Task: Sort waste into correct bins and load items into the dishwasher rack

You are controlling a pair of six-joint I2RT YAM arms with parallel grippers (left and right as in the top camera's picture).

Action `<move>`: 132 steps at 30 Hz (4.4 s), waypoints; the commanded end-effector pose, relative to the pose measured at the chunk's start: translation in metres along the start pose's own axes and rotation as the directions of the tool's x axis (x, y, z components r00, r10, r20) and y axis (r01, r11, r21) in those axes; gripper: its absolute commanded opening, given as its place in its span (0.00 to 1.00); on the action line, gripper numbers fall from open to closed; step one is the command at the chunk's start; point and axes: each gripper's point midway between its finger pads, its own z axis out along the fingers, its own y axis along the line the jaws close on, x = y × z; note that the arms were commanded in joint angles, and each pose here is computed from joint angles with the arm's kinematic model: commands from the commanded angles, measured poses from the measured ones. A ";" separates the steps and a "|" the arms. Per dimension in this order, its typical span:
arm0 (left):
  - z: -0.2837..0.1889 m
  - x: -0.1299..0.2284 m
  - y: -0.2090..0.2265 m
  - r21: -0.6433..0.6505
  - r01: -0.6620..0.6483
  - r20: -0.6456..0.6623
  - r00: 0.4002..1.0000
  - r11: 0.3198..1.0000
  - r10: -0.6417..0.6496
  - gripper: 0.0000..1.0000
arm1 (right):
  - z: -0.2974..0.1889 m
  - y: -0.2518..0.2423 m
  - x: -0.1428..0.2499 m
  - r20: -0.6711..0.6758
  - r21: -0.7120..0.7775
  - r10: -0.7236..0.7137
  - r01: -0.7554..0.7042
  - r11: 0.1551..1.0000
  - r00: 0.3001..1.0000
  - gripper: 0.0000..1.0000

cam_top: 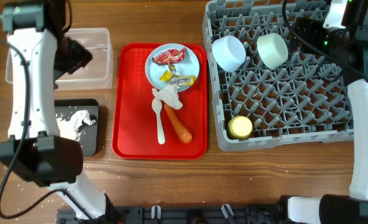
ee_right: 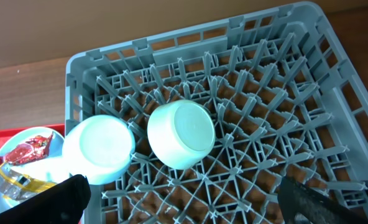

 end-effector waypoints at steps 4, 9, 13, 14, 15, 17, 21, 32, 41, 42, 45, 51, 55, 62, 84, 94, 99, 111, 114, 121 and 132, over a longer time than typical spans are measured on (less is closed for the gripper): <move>0.105 0.056 0.047 -0.001 0.163 -0.164 0.973 0.987 -0.161 0.87 | 0.016 0.001 0.006 -0.038 -0.013 0.006 -0.007 1.000 0.999 1.00; 0.167 0.045 0.042 0.083 0.158 -0.066 0.986 0.984 -0.152 0.94 | 0.016 0.003 0.006 -0.038 -0.021 0.009 -0.010 1.000 0.999 1.00; 0.192 0.049 0.041 0.079 0.137 -0.057 0.989 0.987 -0.133 0.92 | 0.016 0.003 0.006 -0.040 -0.024 0.009 -0.010 1.000 0.999 1.00; 0.195 0.048 0.041 0.072 0.137 -0.054 0.990 0.988 -0.134 0.92 | 0.016 0.003 0.006 -0.041 -0.024 0.010 -0.011 1.000 0.999 1.00; 0.196 0.046 0.042 0.069 0.138 -0.047 0.990 0.988 -0.135 0.89 | 0.016 0.003 0.007 -0.043 -0.024 0.009 -0.010 1.000 0.999 1.00; 0.200 0.040 0.039 0.077 0.141 -0.026 0.990 0.987 -0.139 0.80 | 0.016 0.003 0.008 -0.048 -0.023 0.009 -0.010 1.000 0.999 1.00; 0.205 0.038 0.037 0.078 0.141 -0.023 0.990 0.987 -0.140 0.53 | 0.015 0.003 0.011 -0.061 -0.022 0.010 -0.011 1.000 0.998 1.00; 0.102 0.015 0.031 0.180 0.003 0.022 1.000 0.984 -0.007 0.04 | 0.015 0.003 0.011 -0.059 -0.022 0.010 -0.011 1.000 0.998 1.00; 0.070 -0.082 -0.030 0.361 -0.050 0.333 0.940 0.931 -0.079 0.34 | 0.015 0.004 0.011 -0.062 -0.030 0.011 -0.013 0.999 0.998 1.00; 0.085 -0.088 -0.038 0.362 -0.047 0.329 0.941 0.931 -0.080 1.00 | 0.015 0.004 0.011 -0.062 -0.030 0.010 -0.012 0.999 0.998 1.00; 0.098 -0.084 -0.049 0.380 -0.058 0.298 0.952 0.923 -0.063 1.00 | 0.015 0.004 0.012 -0.065 -0.029 0.011 -0.012 1.000 0.998 1.00; 0.005 -0.029 -0.131 0.552 -0.375 0.415 0.898 0.745 0.145 1.00 | 0.015 0.004 0.012 -0.064 -0.029 0.010 -0.012 0.999 0.998 1.00; 0.031 0.071 -0.199 0.478 -0.557 0.380 0.828 0.679 0.412 1.00 | 0.015 0.004 0.016 -0.081 -0.027 0.011 -0.013 1.000 0.997 1.00; 0.115 0.187 -0.220 0.356 -0.696 0.165 0.704 0.623 0.691 1.00 | 0.015 0.003 0.019 -0.092 -0.026 0.008 -0.011 1.000 0.996 1.00; 0.010 0.124 -0.190 0.259 -0.691 0.310 0.721 0.674 0.620 0.04 | 0.015 0.003 0.023 -0.110 -0.025 0.009 -0.012 1.000 0.994 1.00; 0.058 -0.069 -0.054 0.196 -0.208 0.290 0.946 0.958 0.146 0.04 | 0.015 0.003 0.023 -0.109 -0.025 0.010 -0.013 1.000 0.994 1.00; 0.075 -0.068 -0.060 0.251 -0.195 0.229 0.964 0.948 0.138 1.00 | 0.015 0.003 0.023 -0.109 -0.025 0.010 -0.013 1.000 0.994 1.00; 0.069 0.098 -0.246 0.342 -0.633 0.328 0.773 0.695 0.543 1.00 | 0.014 0.003 0.025 -0.118 -0.024 0.010 -0.013 1.000 0.993 0.99; 0.097 0.141 -0.252 0.304 -0.687 0.250 0.726 0.660 0.641 1.00 | 0.014 0.003 0.025 -0.118 -0.024 0.010 -0.013 1.000 0.993 1.00; 0.142 0.171 -0.249 0.256 -0.714 0.142 0.694 0.651 0.706 0.69 | 0.014 0.003 0.026 -0.122 -0.024 0.011 -0.014 1.000 0.992 1.00; 0.037 0.114 -0.238 0.294 -0.664 0.278 0.747 0.687 0.604 0.04 | 0.014 0.001 0.027 -0.126 -0.012 0.010 -0.012 1.000 0.992 1.00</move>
